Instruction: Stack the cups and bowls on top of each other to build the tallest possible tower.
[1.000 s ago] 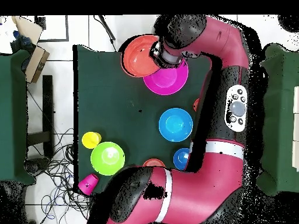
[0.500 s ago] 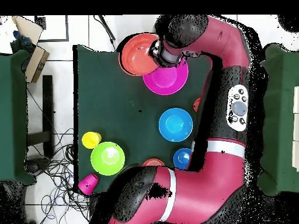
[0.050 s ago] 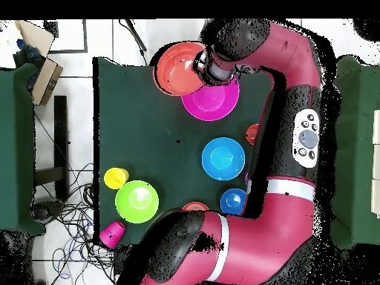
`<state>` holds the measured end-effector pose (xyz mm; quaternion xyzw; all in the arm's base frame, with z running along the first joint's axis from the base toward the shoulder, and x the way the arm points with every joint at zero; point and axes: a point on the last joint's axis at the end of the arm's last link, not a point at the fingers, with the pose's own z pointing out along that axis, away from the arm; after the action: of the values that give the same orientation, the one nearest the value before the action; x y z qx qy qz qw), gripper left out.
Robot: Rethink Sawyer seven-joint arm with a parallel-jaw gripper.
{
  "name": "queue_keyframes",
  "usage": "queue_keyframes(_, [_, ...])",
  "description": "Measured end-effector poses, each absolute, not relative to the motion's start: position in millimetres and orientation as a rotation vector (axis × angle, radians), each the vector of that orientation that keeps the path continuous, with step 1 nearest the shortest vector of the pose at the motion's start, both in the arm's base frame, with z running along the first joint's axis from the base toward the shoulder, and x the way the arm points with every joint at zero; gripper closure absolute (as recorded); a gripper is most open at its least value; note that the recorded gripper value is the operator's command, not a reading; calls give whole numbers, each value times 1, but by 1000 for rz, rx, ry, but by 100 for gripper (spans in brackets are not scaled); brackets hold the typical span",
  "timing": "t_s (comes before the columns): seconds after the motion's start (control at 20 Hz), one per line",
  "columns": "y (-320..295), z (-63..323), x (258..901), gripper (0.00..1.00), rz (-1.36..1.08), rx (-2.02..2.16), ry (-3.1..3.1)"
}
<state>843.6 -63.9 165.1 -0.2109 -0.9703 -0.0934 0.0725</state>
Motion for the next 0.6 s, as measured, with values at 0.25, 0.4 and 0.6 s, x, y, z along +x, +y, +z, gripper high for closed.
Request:
queue_keyframes(0.25, [-63, 165, 844, 100, -284, -631, -2916])
queue_keyframes(0.4, [-61, 165, 845, 100, -293, -628, -2916])
queue_keyframes(0.6, [-59, 164, 845, 100, -307, -624, -2915])
